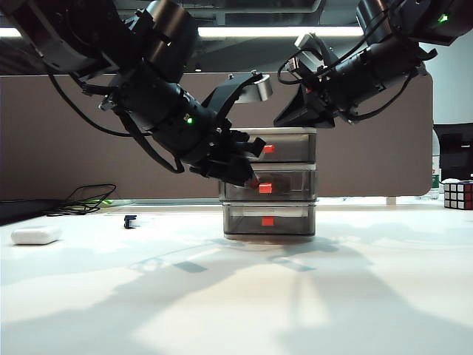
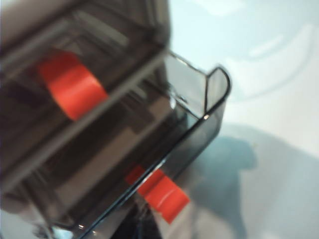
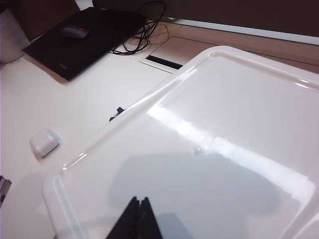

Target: Open the second layer of the drawer on the table, pick up a pack of napkins on the table and put it in, and finally close the drawer.

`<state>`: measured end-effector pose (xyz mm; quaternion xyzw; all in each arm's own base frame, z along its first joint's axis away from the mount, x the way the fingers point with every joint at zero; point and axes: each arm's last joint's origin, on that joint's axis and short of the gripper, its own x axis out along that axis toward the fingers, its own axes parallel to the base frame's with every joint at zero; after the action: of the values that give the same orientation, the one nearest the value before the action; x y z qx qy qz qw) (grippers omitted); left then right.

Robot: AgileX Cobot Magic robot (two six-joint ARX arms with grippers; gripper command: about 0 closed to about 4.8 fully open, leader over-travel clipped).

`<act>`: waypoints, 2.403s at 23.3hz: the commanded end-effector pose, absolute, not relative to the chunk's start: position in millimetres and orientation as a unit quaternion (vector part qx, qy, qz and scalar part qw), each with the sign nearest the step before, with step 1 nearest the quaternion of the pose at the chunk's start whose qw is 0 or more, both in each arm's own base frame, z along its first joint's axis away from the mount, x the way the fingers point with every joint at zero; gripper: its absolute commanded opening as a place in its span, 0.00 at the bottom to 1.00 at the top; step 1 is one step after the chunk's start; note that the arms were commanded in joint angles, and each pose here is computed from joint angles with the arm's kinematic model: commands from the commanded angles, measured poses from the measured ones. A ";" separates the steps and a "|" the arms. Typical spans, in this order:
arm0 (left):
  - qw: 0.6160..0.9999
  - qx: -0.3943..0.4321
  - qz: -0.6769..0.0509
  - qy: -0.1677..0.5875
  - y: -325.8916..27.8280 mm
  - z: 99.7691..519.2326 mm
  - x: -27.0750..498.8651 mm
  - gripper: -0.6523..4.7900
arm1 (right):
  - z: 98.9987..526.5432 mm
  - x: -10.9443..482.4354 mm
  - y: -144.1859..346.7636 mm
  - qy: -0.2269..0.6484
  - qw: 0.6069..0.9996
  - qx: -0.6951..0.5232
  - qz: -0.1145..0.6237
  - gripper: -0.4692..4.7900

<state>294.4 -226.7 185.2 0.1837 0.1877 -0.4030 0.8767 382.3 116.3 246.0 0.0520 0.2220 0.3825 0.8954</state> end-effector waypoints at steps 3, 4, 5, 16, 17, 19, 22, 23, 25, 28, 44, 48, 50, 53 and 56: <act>0.889 0.182 -0.391 0.156 -230.0 184.8 299.6 0.11 | 227.4 378.3 114.9 0.286 0.881 0.061 0.372 0.08; 0.894 0.183 -0.381 0.149 -231.1 181.8 302.2 0.11 | 226.9 378.0 114.9 0.289 0.880 0.061 0.371 0.08; 0.896 0.183 -0.376 0.146 -231.3 181.3 303.0 0.11 | 226.9 378.0 114.9 0.289 0.880 0.061 0.371 0.08; 0.914 0.187 -0.340 0.114 -235.1 169.4 312.6 0.11 | 225.8 377.3 114.7 0.295 0.878 0.061 0.370 0.08; 0.914 0.190 -0.340 0.112 -235.2 167.7 313.3 0.11 | 225.7 377.3 114.7 0.295 0.878 0.060 0.371 0.08; 0.918 0.208 -0.321 0.106 -233.7 164.8 316.2 0.11 | 225.5 377.0 114.6 0.294 0.878 0.052 0.373 0.08; 0.916 0.226 -0.317 0.099 -230.6 173.8 314.2 0.11 | 232.3 374.6 114.2 0.273 0.880 0.024 0.388 0.08; 0.915 0.223 -0.320 0.099 -227.0 181.8 312.8 0.11 | 239.4 372.1 113.6 0.260 0.883 0.013 0.391 0.08; 0.915 0.221 -0.322 0.099 -223.1 196.0 307.4 0.11 | 253.8 366.7 112.1 0.237 0.888 0.001 0.394 0.08; 0.920 0.213 -0.320 0.080 -210.0 221.4 290.2 0.11 | 282.6 354.2 105.1 0.198 0.900 -0.006 0.389 0.08; 0.974 0.045 -0.216 0.050 -65.7 227.4 98.2 0.11 | 277.9 150.8 45.4 0.064 0.955 -0.018 0.288 0.08; 0.979 0.008 -0.200 0.039 -47.9 210.4 75.7 0.11 | 235.7 121.1 37.9 0.069 0.961 0.010 0.266 0.08; 0.983 -0.019 -0.182 0.024 -42.9 202.8 70.4 0.11 | 212.4 107.1 34.2 0.054 0.964 0.012 0.259 0.08; 0.984 -0.017 -0.174 0.038 -44.0 196.0 72.6 0.11 | 191.4 97.4 30.9 0.034 0.970 0.015 0.241 0.08; 0.984 -0.018 -0.173 0.032 -46.1 186.6 75.1 0.11 | 174.3 92.3 29.3 0.019 0.974 0.028 0.224 0.08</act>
<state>74.5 -45.4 187.5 -0.0114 0.0431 -0.1730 0.9839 92.8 29.8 176.0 0.0197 0.0256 0.2297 0.9727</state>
